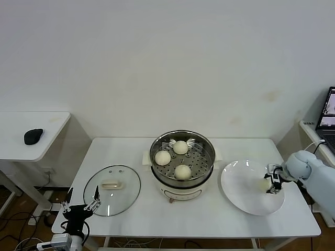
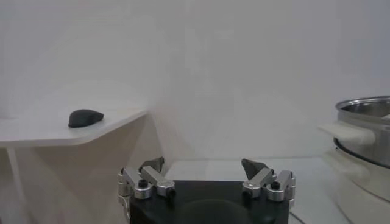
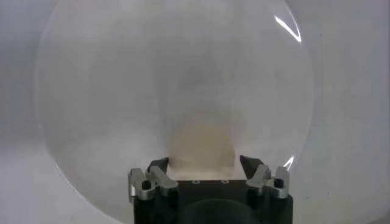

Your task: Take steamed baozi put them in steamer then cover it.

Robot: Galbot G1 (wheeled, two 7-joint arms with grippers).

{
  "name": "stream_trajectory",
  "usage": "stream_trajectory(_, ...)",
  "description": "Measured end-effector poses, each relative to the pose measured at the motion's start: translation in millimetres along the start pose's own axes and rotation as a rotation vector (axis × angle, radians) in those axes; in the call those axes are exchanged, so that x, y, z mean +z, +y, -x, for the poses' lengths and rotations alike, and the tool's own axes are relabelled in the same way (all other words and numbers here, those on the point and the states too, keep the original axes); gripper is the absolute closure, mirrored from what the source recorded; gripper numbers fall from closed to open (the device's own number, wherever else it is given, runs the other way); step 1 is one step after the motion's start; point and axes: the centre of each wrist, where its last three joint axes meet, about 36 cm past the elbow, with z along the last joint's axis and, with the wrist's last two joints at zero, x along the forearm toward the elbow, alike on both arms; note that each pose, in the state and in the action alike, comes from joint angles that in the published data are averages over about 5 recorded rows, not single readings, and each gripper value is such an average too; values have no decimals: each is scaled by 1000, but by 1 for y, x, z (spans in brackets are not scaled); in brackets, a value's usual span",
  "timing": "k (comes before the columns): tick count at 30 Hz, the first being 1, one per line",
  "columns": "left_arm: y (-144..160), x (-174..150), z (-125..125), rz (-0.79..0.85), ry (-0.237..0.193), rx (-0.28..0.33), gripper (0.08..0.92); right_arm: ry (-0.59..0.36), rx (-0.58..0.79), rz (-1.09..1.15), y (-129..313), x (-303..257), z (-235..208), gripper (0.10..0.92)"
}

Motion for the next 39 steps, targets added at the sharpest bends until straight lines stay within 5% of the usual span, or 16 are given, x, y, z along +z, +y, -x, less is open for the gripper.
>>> stream_trajectory(10,2,-1,1,-1,-4,-3,177,-10,-2,1,-9,-1,-22,462)
stream_trajectory(19,-1,-3,6,-5,-11,7,177,-77,40,-6,-35,-20,-90,451)
stream_trajectory(30,-2,-5,10,-13,-14,7,177,-230,121,-62,-72,-105,-188,445)
stream_trajectory(39,1,-6,12,-17,-20,-6,177,-312,106,-89,-82,-198,-211,445)
